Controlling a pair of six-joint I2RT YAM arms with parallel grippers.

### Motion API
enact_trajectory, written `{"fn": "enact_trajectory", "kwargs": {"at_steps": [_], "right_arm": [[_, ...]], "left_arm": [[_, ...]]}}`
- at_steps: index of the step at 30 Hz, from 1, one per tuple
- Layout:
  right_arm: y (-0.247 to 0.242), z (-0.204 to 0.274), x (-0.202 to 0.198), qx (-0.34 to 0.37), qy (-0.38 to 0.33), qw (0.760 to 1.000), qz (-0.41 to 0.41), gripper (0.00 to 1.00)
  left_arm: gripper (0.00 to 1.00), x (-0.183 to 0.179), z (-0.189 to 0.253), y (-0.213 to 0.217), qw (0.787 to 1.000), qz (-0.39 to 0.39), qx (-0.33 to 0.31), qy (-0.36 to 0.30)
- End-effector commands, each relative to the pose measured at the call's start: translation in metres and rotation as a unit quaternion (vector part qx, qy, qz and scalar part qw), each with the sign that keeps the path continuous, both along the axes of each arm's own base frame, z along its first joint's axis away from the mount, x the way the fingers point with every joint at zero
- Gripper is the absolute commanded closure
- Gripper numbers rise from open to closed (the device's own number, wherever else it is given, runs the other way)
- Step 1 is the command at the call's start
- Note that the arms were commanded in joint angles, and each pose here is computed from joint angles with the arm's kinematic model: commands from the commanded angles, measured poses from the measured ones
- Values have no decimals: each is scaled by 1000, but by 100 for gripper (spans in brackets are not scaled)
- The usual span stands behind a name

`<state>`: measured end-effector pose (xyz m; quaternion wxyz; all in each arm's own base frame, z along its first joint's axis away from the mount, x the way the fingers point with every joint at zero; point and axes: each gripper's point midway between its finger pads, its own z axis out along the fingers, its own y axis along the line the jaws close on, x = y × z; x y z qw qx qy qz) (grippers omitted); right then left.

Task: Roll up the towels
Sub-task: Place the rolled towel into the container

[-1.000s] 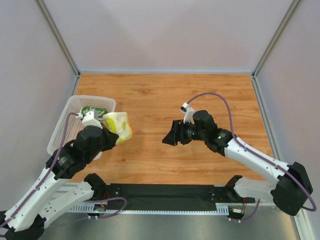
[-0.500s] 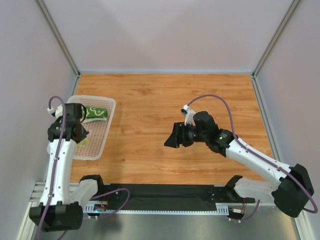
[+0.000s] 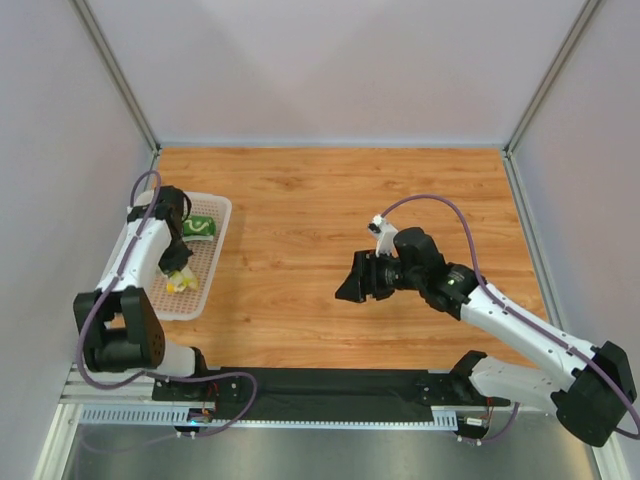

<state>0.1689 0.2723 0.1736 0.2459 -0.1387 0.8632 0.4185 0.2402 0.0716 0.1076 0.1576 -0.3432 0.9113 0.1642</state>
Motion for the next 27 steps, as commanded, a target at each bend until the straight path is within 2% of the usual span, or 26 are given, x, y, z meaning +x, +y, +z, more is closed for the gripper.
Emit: {"fn": "enact_trajectory", "kwargs": {"at_steps": [1,4,10,17,21,27], "right_arm": [[-6,-1,-5,-14,3,1000,3,32],[-14,2,-4,-31,-10,999,-4,32],[-26,4,-3,-65,-22,998,-8,32],[-29,1,-1,-85,-22,996,-7,32],[-32,-1,-2,-94,-19,995,-7,32],[-37,-8,-4,-108,-20,994,-8,32]], "left_arm": [[100,42,-3,-1,999,19,-16,-45],[100,61,-19,-7,998,23,-43,-43],[100,103,-30,-15,992,35,-75,-96],[100,119,-45,-21,986,60,-97,-122],[100,124,-55,-29,974,92,-136,-153],[100,124,-63,-31,962,133,-148,-187]]}}
